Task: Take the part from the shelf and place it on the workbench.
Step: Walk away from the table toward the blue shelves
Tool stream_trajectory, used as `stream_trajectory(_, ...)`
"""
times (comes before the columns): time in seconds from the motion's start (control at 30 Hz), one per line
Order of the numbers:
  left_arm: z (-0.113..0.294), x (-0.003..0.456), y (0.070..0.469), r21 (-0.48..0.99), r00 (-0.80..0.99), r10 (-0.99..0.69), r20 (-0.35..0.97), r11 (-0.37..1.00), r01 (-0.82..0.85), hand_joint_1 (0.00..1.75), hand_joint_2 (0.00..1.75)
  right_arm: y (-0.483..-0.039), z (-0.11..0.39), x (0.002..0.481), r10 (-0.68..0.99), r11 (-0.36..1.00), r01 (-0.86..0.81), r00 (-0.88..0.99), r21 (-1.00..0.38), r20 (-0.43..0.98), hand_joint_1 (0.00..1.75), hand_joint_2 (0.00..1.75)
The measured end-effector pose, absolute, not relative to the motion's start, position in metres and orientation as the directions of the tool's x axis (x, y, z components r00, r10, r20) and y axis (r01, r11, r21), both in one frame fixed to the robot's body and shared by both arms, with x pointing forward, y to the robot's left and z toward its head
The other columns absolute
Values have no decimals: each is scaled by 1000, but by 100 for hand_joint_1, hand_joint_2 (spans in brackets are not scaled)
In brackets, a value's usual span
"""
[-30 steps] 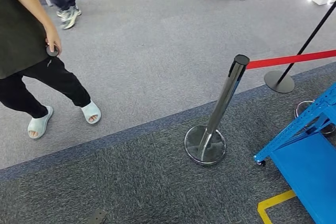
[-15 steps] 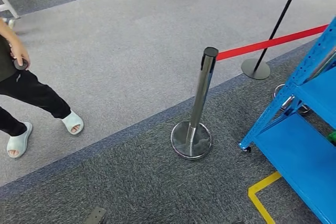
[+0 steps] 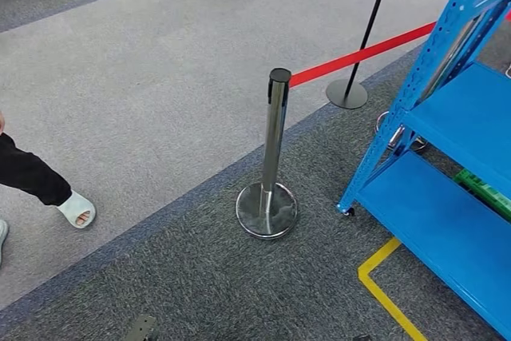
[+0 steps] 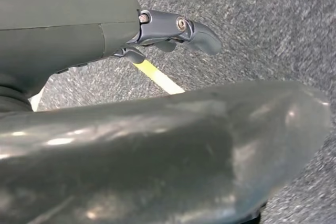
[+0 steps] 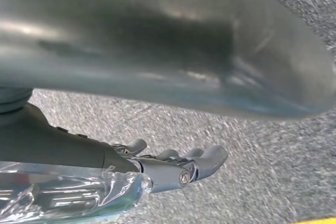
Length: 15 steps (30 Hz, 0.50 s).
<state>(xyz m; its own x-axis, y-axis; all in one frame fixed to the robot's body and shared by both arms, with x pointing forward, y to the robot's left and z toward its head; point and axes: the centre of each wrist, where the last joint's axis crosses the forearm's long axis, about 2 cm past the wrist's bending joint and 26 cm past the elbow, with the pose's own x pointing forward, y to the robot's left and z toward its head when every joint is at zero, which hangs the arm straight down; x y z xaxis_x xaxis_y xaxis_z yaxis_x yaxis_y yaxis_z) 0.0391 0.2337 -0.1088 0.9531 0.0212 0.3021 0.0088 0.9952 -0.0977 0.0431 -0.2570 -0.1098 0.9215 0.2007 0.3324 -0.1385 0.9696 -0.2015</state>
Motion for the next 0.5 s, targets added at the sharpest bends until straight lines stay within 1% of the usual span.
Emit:
stream_trajectory(0.23,-109,36,231,-107,956,27,293,994,5,0,0,-257,-110,45,191,971,-127,924,-205,330,0,0)
stream_trajectory(0.5,-109,39,232,-108,944,9,329,994,29,0,0,-257,-110,46,179,972,-119,934,-202,309,0,0)
